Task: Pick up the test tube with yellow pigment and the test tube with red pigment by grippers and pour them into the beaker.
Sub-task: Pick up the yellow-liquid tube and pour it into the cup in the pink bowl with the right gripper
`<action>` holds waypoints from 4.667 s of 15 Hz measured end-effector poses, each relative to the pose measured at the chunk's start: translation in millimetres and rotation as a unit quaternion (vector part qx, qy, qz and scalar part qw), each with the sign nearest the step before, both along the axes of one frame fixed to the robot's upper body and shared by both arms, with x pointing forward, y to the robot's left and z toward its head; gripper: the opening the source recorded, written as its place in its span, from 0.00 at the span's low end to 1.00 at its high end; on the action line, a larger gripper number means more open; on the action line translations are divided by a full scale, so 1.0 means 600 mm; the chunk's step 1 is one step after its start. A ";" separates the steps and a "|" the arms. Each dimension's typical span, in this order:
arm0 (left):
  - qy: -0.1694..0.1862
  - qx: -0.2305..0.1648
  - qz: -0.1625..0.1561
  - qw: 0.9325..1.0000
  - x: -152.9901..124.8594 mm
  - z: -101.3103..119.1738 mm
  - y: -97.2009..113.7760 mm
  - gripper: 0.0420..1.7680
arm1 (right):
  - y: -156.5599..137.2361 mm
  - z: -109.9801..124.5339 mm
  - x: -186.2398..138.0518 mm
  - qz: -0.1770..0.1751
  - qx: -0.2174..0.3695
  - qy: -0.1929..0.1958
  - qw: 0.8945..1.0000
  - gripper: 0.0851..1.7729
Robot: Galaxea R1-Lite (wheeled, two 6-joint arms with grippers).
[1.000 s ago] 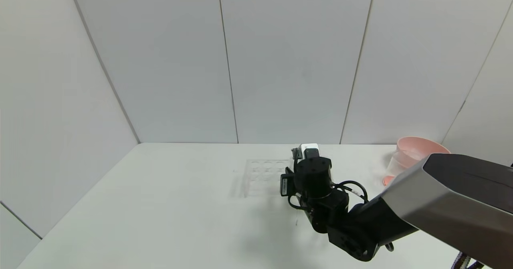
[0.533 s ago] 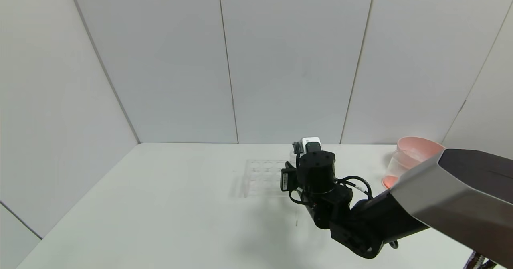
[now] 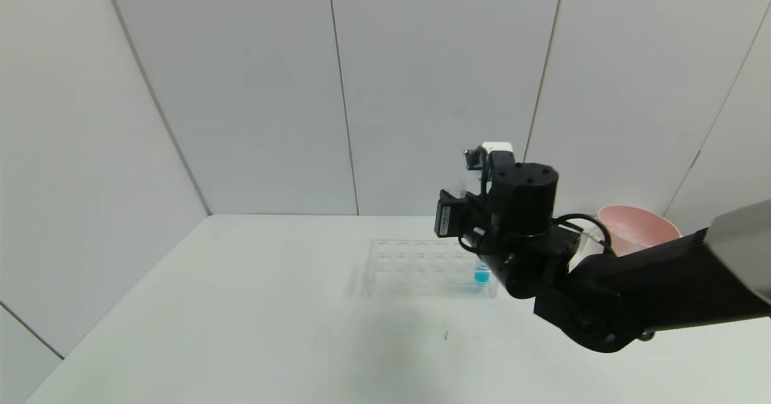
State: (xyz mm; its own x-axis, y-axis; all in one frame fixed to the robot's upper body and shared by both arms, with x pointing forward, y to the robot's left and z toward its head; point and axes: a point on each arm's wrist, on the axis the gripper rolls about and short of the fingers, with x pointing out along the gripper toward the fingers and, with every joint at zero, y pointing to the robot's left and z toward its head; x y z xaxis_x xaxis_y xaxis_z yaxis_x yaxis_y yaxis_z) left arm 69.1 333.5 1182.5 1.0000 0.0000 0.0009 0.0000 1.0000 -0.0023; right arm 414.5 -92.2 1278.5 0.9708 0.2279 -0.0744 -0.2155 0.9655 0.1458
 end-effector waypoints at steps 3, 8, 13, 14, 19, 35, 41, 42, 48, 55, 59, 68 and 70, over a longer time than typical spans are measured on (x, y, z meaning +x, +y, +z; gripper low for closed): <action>0.000 0.000 0.000 1.000 0.000 0.000 0.000 1.00 | -0.086 0.056 0.014 -0.010 0.008 -0.022 1.000 0.25; 0.000 0.000 0.000 1.000 0.000 0.000 0.000 1.00 | -0.298 0.084 0.029 0.020 -0.012 -0.033 0.999 0.25; 0.000 0.000 0.000 1.000 0.000 0.000 0.000 1.00 | -0.500 0.085 0.004 0.060 -0.053 -0.045 0.996 0.25; 0.000 0.000 0.000 1.000 0.000 0.000 0.000 1.00 | -0.535 0.084 -0.002 0.067 -0.089 -0.056 0.992 0.25; 0.000 0.000 0.000 1.000 0.000 0.000 0.000 1.00 | -0.628 0.047 0.002 0.054 -0.301 -0.090 0.948 0.25; 0.000 0.000 0.000 1.000 0.000 0.000 0.000 1.00 | -0.607 -0.042 0.040 0.098 -0.606 -0.181 0.769 0.25; 0.000 0.000 0.000 1.000 0.000 0.000 0.000 1.00 | -0.603 -0.061 0.033 0.073 -0.659 -0.158 0.732 0.25; 0.000 0.000 0.000 1.000 0.000 0.000 0.000 1.00 | -0.600 -0.062 0.034 0.073 -0.663 -0.160 0.727 0.25; 0.000 0.000 0.000 1.000 0.000 0.000 0.000 1.00 | -0.593 -0.056 0.036 0.066 -0.694 -0.186 0.692 0.25; 0.000 0.000 0.000 1.000 0.000 0.000 0.000 1.00 | -0.592 -0.062 0.031 0.057 -0.721 -0.181 0.666 0.25; 0.000 0.000 0.000 1.000 0.000 0.000 0.000 1.00 | -0.592 -0.062 0.030 0.055 -0.724 -0.179 0.664 0.25; 0.000 0.000 0.000 1.000 0.000 0.000 0.000 1.00 | -0.583 -0.053 0.033 0.034 -0.752 -0.193 0.629 0.25; 0.000 0.000 0.000 1.000 0.000 0.000 0.000 1.00 | -0.583 -0.049 0.033 0.026 -0.757 -0.199 0.622 0.25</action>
State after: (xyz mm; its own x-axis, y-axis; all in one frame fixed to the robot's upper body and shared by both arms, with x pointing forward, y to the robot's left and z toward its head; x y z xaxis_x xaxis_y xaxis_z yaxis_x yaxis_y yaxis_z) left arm 69.1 333.5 1182.5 1.0000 0.0000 0.0009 0.0000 1.0000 -0.0028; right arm 434.4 -442.1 1248.9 0.9753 0.2207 0.0027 0.0202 -0.0772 -0.9968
